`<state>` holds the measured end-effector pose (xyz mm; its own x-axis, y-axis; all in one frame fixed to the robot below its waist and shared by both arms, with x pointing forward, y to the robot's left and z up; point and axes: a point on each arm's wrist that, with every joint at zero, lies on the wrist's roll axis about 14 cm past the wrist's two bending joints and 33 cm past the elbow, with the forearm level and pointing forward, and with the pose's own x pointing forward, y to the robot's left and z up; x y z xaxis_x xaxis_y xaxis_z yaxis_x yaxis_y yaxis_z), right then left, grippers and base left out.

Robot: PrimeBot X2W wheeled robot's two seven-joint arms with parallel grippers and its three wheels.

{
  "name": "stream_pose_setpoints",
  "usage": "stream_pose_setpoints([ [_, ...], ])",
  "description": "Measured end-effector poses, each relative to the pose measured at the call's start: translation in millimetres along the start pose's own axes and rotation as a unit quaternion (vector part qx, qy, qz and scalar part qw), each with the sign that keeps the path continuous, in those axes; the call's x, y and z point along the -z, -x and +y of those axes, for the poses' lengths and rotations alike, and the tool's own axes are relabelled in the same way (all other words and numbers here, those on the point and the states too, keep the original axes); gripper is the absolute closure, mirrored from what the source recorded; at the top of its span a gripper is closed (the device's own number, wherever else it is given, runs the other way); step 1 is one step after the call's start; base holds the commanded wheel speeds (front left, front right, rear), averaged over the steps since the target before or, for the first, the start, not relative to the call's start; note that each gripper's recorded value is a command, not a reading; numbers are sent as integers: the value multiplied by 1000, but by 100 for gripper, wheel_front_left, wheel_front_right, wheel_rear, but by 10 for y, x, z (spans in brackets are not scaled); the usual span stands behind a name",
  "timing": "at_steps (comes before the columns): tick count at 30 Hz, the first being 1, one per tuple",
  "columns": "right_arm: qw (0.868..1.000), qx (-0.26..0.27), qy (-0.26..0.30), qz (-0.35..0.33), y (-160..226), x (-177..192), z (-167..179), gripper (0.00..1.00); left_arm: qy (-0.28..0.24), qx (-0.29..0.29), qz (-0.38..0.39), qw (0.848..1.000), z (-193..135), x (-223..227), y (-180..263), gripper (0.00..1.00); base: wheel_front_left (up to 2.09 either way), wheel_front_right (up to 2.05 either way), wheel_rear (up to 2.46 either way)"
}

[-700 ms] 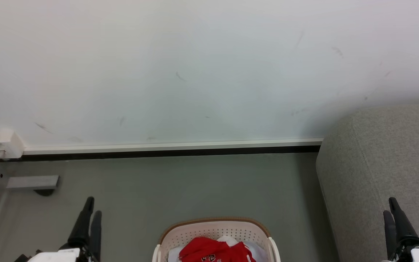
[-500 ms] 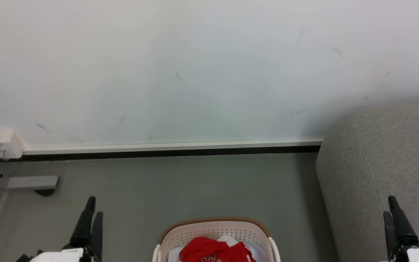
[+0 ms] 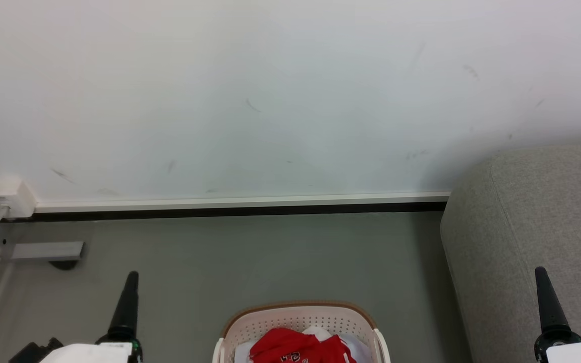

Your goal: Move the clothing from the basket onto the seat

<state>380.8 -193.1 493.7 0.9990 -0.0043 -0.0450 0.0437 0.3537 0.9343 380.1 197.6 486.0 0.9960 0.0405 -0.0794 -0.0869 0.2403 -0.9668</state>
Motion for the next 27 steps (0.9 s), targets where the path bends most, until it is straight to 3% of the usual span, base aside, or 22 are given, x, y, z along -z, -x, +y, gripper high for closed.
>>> stream_pose_setpoints([
  [12, 990, -17, 139, 2, -14, 25, 89, 0, -129, -4, -9, 992, -42, -4, 18, 0, 0, 0, 0],
  [27, 958, -33, 286, 6, -17, 77, 130, 0, -285, -10, -21, 958, -30, -22, 64, 0, 0, 0, 0],
])
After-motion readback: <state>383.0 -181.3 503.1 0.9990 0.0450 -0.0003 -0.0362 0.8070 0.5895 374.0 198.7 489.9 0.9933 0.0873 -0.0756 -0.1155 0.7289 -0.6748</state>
